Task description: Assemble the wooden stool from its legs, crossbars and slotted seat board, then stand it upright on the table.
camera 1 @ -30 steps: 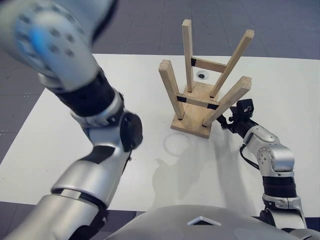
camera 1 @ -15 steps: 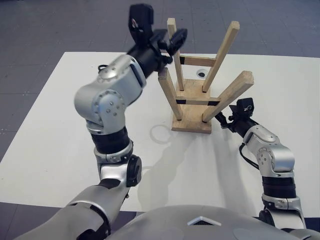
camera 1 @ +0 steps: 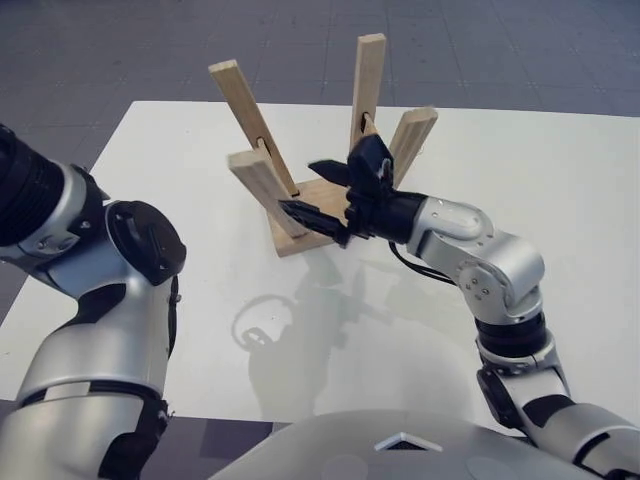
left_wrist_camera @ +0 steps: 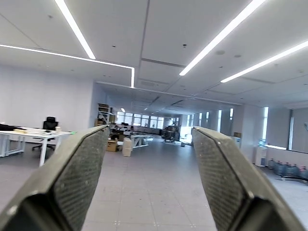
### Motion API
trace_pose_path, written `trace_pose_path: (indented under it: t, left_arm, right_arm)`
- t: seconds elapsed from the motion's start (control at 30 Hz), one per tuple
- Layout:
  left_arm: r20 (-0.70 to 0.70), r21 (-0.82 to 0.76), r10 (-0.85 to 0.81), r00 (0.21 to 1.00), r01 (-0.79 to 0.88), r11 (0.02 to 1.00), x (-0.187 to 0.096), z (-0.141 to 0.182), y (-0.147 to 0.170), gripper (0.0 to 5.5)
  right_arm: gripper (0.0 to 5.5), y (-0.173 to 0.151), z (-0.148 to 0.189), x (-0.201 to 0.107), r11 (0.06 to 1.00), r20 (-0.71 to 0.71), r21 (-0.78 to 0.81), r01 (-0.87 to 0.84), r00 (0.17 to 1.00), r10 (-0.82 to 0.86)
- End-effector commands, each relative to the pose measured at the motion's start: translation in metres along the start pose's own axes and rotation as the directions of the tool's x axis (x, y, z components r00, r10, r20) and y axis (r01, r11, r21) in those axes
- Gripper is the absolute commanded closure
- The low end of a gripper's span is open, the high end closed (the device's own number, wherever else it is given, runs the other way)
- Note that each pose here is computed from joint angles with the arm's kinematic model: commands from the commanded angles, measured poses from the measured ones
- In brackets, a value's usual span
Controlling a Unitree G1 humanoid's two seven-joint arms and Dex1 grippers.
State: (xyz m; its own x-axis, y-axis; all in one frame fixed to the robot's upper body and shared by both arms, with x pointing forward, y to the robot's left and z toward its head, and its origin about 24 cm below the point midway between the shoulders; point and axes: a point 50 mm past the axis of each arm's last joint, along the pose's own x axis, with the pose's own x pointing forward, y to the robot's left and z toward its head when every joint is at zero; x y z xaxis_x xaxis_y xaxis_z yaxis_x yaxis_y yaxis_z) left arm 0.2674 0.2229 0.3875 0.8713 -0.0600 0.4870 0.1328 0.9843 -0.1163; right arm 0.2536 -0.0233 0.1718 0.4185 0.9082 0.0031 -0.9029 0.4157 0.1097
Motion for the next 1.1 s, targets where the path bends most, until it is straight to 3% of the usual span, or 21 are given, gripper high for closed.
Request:
trace_pose_path:
  t: [0.03,0.1,0.23,0.33,0.5,0.63,0.87,1.1]
  left_arm:
    - [-0.099,0.025,0.002,0.995,0.000,1.000,-0.010,-0.025,0.013,2.36]
    - [-0.124,0.009,-0.053,0.991,0.055,0.998,-0.019,-0.031,0.018,2.36]
    - [-0.203,-0.074,-0.297,0.933,0.288,0.955,-0.049,-0.043,0.030,2.36]
    - [-0.268,-0.088,-0.388,0.882,0.379,0.921,-0.066,-0.048,0.043,2.36]
    - [-0.455,-0.167,-0.617,0.642,0.619,0.767,-0.102,-0.065,0.044,2.36]
    - [-0.547,-0.251,-0.699,0.461,0.706,0.662,-0.107,-0.088,0.046,2.36]
    - [-0.605,-0.279,-0.714,0.353,0.746,0.605,-0.094,-0.135,0.044,2.36]
    - [-0.601,-0.296,-0.741,0.300,0.777,0.555,-0.085,-0.150,0.034,2.36]
  right_arm:
    - [1.51,-0.023,-0.016,-0.026,0.993,-0.074,-0.005,0.117,0.990,-0.117]
    - [1.51,-0.033,-0.018,-0.045,0.989,-0.102,-0.012,0.150,0.983,-0.150]
    - [1.51,-0.037,-0.004,-0.100,0.998,-0.190,0.049,-0.043,0.980,0.051]
    - [1.51,-0.049,0.002,-0.134,0.995,-0.326,0.030,-0.097,0.940,0.102]
    - [1.51,-0.096,0.006,-0.161,0.999,-0.402,-0.035,-0.001,0.916,-0.013]
    - [1.51,-0.129,0.021,-0.157,0.993,-0.392,-0.112,0.028,0.917,-0.070]
    - [1.51,-0.128,0.035,-0.108,0.974,-0.360,-0.167,-0.154,0.929,0.085]
    - [1.51,-0.129,0.039,-0.077,0.958,-0.322,-0.201,-0.203,0.938,0.131]
